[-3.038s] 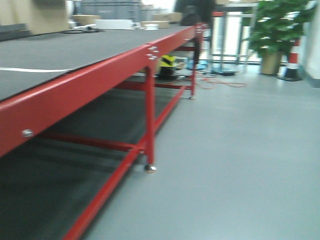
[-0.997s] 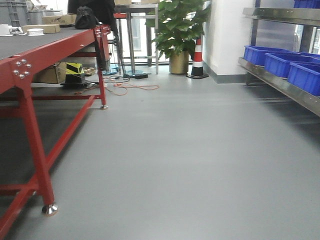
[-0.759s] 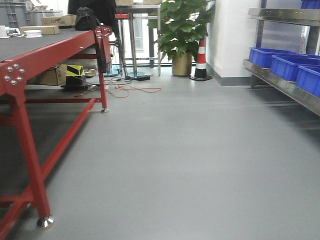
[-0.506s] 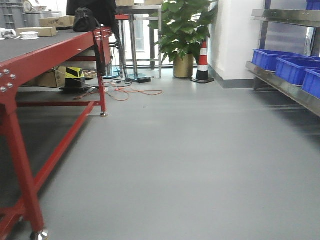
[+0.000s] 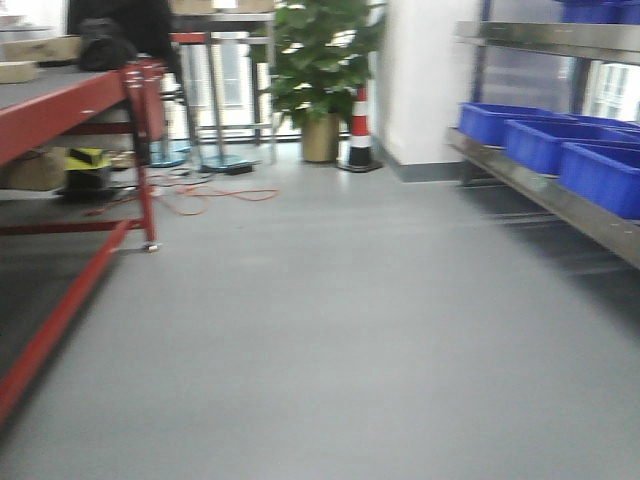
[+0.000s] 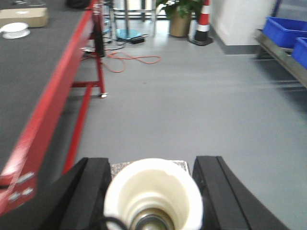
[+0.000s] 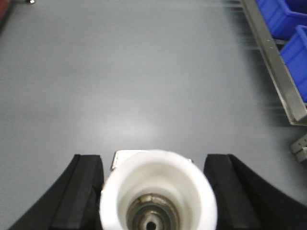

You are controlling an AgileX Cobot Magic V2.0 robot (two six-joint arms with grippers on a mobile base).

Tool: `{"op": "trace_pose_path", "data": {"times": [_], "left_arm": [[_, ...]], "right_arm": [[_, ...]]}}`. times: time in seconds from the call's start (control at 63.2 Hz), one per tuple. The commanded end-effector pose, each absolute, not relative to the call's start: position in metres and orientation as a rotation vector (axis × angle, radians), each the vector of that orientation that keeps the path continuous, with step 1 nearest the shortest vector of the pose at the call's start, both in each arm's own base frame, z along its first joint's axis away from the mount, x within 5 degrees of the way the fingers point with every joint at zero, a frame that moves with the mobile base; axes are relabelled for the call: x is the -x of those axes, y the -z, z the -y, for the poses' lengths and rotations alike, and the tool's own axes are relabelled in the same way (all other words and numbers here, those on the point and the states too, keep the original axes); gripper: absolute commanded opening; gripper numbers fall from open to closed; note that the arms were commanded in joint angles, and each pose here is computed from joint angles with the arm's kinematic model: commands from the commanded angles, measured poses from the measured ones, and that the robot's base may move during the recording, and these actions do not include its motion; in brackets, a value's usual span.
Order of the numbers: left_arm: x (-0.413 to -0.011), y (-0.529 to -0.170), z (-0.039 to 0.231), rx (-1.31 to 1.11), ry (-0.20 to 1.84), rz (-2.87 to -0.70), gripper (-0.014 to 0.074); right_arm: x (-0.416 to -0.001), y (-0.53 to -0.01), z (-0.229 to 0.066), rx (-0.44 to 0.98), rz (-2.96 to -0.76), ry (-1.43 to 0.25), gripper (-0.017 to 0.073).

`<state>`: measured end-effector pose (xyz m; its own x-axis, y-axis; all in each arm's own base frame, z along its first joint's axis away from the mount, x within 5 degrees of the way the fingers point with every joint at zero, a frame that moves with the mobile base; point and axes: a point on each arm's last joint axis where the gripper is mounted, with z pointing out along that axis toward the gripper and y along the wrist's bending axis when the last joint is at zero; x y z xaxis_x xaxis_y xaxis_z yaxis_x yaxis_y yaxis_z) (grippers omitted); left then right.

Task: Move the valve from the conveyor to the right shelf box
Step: 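Drive the base up to the metal shelf of blue boxes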

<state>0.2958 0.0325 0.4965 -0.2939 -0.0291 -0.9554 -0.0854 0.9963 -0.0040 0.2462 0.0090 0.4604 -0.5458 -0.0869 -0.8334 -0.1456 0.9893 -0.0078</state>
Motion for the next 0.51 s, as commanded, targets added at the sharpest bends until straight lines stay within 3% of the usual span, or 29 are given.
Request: {"op": "trace_pose_path", "data": {"times": [0.0, 0.49], "left_arm": [[-0.2924, -0.5088, -0.0304, 0.084, -0.045, -1.786, -0.0111], [-0.2924, -0.5088, -0.0304, 0.084, -0.045, -1.786, -0.0111]], "right_arm": [[-0.245, -0.474, -0.0065, 0.15, -2.051, -0.047, -0.0162], [-0.2486, -0.4812, -0.0056, 0.136, -1.963, -0.036, -0.0162]]}}
